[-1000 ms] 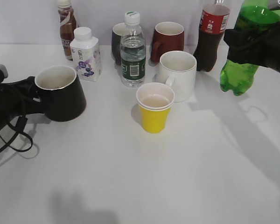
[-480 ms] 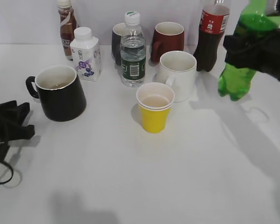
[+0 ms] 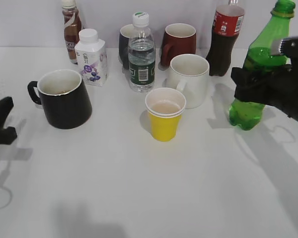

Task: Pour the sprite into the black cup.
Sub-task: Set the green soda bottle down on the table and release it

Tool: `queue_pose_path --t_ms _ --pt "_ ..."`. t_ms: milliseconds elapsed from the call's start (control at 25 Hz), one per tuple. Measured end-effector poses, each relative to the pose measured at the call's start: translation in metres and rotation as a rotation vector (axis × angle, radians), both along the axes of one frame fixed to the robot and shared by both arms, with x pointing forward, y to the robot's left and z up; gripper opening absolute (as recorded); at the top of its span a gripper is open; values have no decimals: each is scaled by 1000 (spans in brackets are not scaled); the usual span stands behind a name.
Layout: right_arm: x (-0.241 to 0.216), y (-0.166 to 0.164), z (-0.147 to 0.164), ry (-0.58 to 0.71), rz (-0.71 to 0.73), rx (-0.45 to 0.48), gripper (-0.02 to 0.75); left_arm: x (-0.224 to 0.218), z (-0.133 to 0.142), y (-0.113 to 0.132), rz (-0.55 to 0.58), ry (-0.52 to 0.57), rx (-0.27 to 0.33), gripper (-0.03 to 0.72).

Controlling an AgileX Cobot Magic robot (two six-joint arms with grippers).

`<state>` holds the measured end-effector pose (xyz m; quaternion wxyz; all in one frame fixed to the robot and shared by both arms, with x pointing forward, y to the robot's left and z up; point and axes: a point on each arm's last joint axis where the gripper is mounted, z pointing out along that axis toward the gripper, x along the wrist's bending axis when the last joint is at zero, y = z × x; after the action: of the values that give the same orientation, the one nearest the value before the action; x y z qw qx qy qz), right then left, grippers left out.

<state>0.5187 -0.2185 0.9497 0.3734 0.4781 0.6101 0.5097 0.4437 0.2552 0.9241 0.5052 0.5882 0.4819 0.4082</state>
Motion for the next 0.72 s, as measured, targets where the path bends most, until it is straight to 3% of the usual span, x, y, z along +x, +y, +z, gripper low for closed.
queue_pose_path --t_ms 120,280,360,480,600,720 --pt "-4 -1 1 -59 9 -38 611 -3 12 0 -1 -43 -11 255" --pt "-2 -1 18 -164 15 -71 648 -12 29 4 11 -17 -18 255" --pt "-1 0 42 -236 11 -56 651 -15 44 6 34 26 -36 255" --pt "-9 0 93 -344 27 -45 651 -23 83 5 20 148 -52 255" --pt "-35 -5 145 -368 46 -52 651 -47 150 8 -17 75 -71 274" --pt "-73 -15 177 -340 51 -58 651 -80 196 15 -36 -3 -48 354"
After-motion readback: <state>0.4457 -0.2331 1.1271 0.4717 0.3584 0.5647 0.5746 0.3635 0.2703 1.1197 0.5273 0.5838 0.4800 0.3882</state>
